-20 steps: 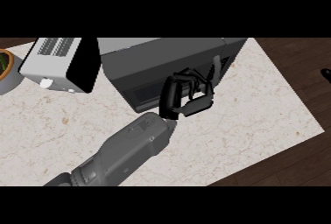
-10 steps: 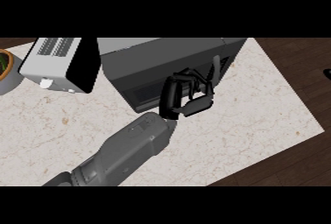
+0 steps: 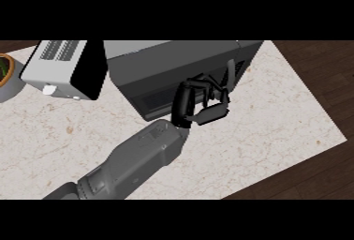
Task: Pick up the milk, place it into the microwave and close the microwave
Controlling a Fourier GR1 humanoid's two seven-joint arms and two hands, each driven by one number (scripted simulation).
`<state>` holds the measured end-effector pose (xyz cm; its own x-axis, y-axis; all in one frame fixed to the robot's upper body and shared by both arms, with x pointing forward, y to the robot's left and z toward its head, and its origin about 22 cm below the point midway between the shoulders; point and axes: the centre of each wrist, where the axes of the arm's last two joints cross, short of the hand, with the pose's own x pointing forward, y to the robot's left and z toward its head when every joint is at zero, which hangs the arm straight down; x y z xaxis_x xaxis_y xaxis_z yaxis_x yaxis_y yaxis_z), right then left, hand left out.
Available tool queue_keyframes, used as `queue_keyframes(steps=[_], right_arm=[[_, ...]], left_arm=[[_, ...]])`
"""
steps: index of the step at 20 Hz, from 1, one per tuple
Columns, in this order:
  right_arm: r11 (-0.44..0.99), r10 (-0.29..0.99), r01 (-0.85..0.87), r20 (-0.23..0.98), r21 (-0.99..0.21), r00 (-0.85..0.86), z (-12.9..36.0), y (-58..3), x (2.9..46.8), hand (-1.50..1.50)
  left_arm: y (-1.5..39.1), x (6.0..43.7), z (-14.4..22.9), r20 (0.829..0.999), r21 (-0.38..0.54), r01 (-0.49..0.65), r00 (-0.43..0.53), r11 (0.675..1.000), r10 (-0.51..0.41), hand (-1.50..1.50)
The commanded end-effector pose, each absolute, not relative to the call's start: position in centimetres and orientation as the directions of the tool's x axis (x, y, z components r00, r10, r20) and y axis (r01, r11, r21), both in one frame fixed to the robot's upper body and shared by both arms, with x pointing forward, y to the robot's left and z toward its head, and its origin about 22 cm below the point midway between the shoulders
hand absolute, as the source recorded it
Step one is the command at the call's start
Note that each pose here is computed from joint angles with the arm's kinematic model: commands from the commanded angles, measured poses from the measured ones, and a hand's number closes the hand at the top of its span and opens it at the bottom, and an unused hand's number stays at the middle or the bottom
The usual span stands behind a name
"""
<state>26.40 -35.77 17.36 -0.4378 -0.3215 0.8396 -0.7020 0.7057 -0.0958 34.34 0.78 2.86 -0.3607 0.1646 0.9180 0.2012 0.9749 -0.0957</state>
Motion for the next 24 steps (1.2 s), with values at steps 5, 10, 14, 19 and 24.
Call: queue_keyframes(steps=[5,10,14,19,24], right_arm=[[0.649,-0.374,-0.756,0.829,-0.086,-0.416,17.8,-35.2,26.5,-1.50],[0.642,-0.371,-0.760,0.829,-0.096,-0.418,18.4,-35.4,26.2,-1.50],[0.654,-0.362,-0.750,0.833,-0.093,-0.419,18.4,-36.2,25.7,-1.50],[0.673,-0.349,-0.736,0.845,-0.074,-0.404,18.2,-36.9,24.9,-1.50],[0.670,-0.351,-0.739,0.845,-0.074,-0.403,18.5,-37.1,24.4,-1.50]], left_arm=[[2.2,36.3,1.9,0.957,0.016,0.097,-0.289,0.995,0.012,1.50],[2.6,36.5,1.4,0.974,0.027,0.036,-0.226,0.999,-0.018,1.50],[3.4,36.2,0.2,0.983,0.035,-0.038,-0.178,0.999,-0.042,1.50],[3.7,35.6,-0.8,0.989,0.015,-0.027,-0.144,1.000,-0.019,-1.50],[3.5,35.7,-0.6,0.990,-0.006,-0.011,-0.139,1.000,0.004,-1.50]])
